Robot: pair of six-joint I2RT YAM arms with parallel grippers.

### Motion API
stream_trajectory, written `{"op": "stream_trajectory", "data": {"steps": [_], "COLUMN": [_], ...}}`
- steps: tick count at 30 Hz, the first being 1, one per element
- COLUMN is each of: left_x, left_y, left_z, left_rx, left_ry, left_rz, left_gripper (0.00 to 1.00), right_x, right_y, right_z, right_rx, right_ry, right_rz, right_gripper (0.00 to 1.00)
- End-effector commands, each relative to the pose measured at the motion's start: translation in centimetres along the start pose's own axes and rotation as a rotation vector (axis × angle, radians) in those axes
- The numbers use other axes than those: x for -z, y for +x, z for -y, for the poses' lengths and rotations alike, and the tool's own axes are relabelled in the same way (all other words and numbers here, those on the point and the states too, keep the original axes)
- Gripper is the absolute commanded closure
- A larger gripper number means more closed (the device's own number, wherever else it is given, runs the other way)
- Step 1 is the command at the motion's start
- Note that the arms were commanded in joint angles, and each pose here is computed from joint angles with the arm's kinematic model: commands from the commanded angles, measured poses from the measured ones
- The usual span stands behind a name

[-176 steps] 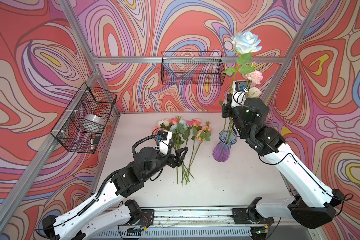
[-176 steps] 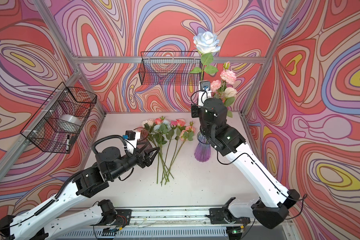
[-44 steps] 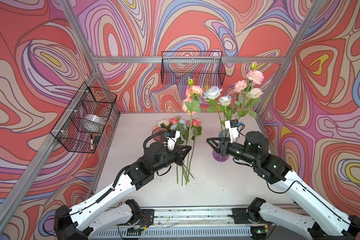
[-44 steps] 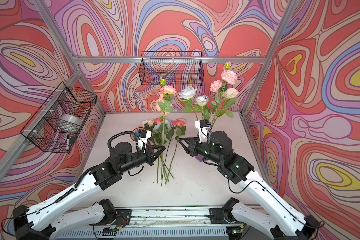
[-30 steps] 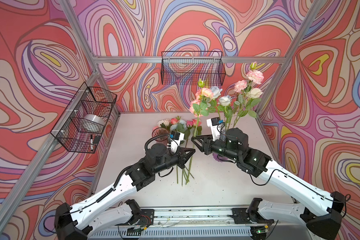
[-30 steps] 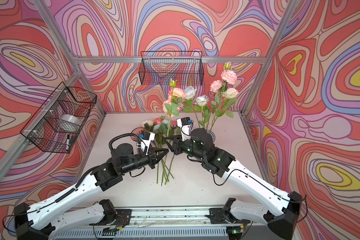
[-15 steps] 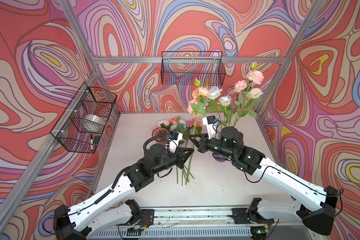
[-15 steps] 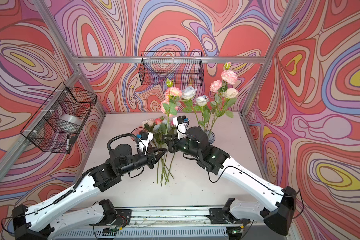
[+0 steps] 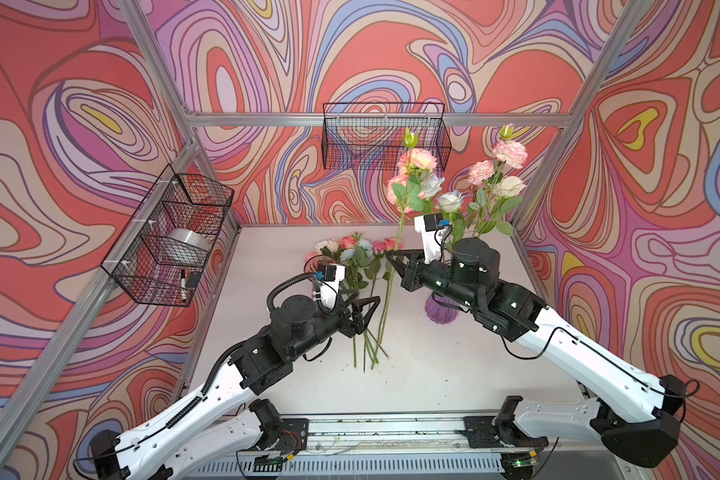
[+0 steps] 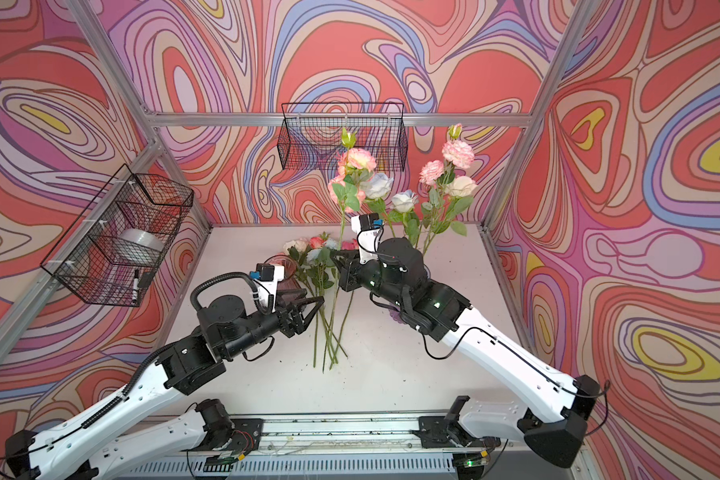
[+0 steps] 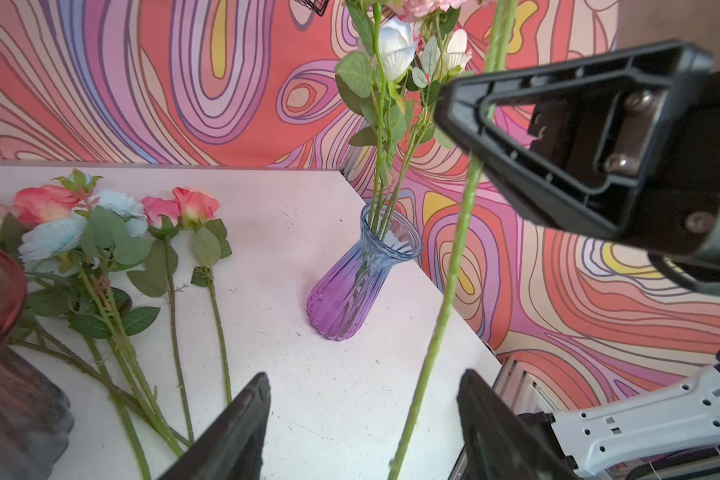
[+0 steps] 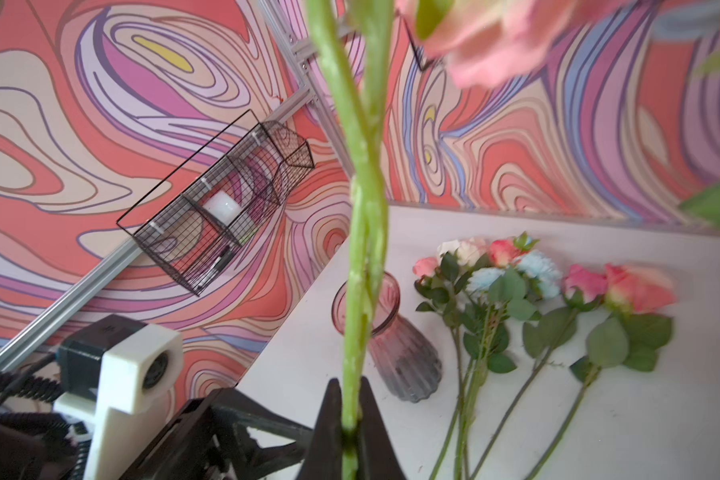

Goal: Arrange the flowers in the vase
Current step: 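Grasp the pink rose stem with the right gripper and open the left gripper, then carry the pink rose over the purple vase and lower its stem inside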

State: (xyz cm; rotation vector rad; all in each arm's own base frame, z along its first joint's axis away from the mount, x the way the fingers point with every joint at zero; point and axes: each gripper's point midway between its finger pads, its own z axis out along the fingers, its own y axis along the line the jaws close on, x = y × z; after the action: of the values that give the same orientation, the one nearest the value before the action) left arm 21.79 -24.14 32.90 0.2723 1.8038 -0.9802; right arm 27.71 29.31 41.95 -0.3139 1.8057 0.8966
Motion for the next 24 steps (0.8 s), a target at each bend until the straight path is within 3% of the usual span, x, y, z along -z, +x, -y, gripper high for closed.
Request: {"op": "stream_trajectory", "data": {"steps": [1, 8, 14, 18, 24], "left_x": [0.9, 1.9, 1.7, 1.2, 1.0], "left_y": [0.8, 1.2, 1.1, 1.2, 1.2], "left_z": [-1.7, -2.7, -2.7, -2.6, -2.5], "left_rx": [0.004, 0.012, 0.007, 0.010, 0.014], "left_ry": [-0.066, -0.099, -0.097, -0.092, -0.088], "left_rz": [0.004, 0.026, 0.030, 0.023, 0.019], "left_gripper": [0.28, 0.26, 0.26, 0.26, 0.25], "right_x": [2.1, 8.8, 13.3, 14.5, 12.6], "right_y": [-3.5, -10.2, -13.8, -15.1, -14.7], "right_z": [1.6, 4.8, 6.8, 7.7, 12.3], "right_rx": [0.136, 0.272, 0.383, 0.436, 0.392], "right_ry": [0.157, 0.456, 0.691, 0.799, 0.854], "right_rz": [0.081, 0.317, 0.486, 0.556, 0.497], "right_gripper": [1.00, 1.00, 1.00, 1.00, 1.00]}}
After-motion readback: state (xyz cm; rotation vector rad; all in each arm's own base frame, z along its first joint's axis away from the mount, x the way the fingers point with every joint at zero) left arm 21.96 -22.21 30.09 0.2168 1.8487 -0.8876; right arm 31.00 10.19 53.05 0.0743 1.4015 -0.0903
